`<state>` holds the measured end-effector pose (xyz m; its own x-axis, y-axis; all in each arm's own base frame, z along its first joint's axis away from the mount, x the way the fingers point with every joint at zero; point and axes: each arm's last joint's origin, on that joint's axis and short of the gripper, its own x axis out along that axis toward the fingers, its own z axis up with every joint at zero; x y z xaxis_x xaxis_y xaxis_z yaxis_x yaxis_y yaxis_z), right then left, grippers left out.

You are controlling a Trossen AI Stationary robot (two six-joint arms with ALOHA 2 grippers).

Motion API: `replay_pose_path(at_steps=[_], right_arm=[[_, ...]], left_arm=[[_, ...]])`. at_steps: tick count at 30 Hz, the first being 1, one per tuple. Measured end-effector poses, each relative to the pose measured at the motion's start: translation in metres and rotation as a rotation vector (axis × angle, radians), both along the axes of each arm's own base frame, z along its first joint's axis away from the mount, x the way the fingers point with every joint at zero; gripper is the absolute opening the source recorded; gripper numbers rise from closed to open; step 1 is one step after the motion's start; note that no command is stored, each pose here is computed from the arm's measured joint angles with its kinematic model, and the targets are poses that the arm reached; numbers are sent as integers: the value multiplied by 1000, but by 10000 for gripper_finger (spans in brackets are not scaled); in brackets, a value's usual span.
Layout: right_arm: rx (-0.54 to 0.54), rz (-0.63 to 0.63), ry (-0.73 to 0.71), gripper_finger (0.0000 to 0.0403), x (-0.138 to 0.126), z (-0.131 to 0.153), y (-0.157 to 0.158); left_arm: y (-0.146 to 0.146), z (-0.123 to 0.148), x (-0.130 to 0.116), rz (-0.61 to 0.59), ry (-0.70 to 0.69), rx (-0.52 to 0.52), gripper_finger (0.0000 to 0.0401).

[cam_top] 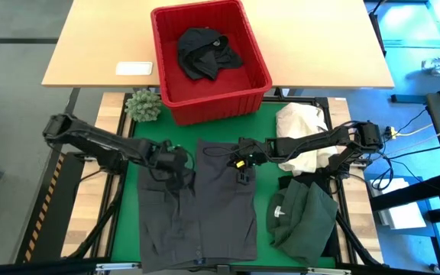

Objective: Fold laundry
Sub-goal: Fold the gray pants

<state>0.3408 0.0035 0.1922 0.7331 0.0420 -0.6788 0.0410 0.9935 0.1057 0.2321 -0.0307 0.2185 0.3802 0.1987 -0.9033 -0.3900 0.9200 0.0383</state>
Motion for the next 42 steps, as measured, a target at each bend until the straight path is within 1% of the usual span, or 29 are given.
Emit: replay_pose_path(at_steps=[7,12,18,21,23,27,31,35,37,39,42], right_arm=[[0,1,0,5,0,0,0],[-1,2,0,5,0,0,0],[-1,2,0,5,0,0,0],[-1,1,0,5,0,0,0],[-1,1,0,5,0,0,0],[-1,1,0,5,0,0,0],[1,0,0,5,0,0,0],[1,0,0,5,0,0,0],[0,0,1,5,0,0,0],[-6,6,8,5,-1,-1,0],[-15,8,39,5,-3,-3,0]], left_arm=[[18,-51,3,-5,90,-139,48],[24,-74,9,-9,136,-147,35],[33,-89,20,18,130,-119,29],[39,-90,21,58,128,-81,29],[45,-90,20,138,122,-7,29],[58,-91,15,315,124,178,29],[69,-90,12,421,118,280,29],[76,-89,12,449,115,297,29],[76,-83,15,447,104,296,29],[75,-72,18,422,98,301,29],[68,-47,23,366,66,306,29]])
